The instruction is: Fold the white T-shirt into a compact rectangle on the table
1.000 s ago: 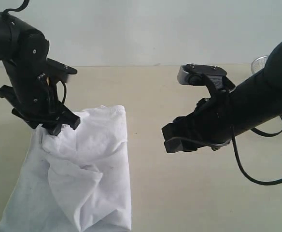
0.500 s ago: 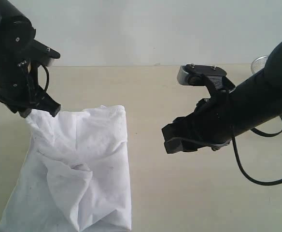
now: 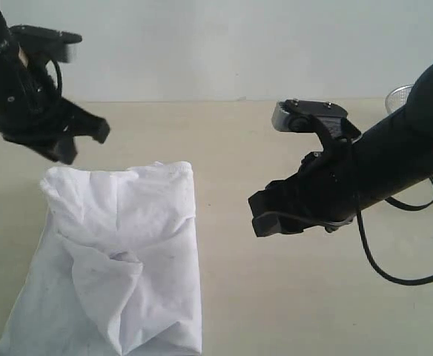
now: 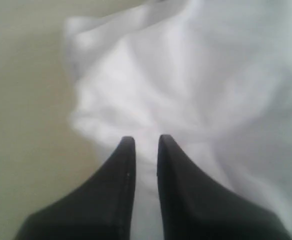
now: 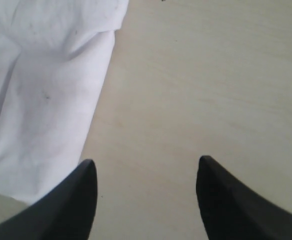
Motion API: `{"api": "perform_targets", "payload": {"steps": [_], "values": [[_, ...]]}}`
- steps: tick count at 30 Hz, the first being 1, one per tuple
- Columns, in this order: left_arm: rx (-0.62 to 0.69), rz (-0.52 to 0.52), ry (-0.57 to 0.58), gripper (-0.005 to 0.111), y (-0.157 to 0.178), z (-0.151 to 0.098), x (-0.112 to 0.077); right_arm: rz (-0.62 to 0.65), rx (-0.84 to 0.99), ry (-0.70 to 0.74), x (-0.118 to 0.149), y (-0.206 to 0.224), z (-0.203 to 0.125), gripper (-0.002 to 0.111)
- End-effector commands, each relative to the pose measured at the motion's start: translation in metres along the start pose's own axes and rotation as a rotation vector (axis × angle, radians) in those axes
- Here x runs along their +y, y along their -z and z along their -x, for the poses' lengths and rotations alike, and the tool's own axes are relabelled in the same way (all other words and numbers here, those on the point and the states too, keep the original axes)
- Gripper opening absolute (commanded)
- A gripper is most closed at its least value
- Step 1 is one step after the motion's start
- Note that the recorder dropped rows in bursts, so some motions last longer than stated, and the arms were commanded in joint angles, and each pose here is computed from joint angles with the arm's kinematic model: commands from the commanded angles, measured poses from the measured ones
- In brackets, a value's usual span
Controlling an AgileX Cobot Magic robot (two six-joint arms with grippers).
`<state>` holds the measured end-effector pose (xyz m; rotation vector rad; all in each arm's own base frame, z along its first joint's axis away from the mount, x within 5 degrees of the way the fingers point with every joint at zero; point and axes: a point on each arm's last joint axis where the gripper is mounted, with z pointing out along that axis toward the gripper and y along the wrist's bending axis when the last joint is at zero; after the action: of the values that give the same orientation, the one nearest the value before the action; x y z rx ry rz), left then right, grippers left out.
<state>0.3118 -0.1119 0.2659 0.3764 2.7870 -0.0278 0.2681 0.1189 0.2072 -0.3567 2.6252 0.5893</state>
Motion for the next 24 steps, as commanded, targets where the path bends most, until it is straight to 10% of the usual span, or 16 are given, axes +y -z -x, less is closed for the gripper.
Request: {"api": "perform_targets", "payload": {"steps": [1, 15, 24], "values": [[-0.102, -0.246, -0.069, 0.008, 0.007, 0.008, -0.035, -0.007, -0.018, 0.008, -0.001, 0.003, 0.001, 0.053], [0.257, -0.275, -0.205, 0.005, -0.057, -0.019, -0.089, 0.007, 0.003, 0.007, 0.001, 0.006, -0.001, 0.052], [0.461, -0.172, -0.243, 0.005, -0.063, -0.048, -0.077, 0.007, -0.001, 0.014, 0.001, 0.008, -0.001, 0.052]]}}
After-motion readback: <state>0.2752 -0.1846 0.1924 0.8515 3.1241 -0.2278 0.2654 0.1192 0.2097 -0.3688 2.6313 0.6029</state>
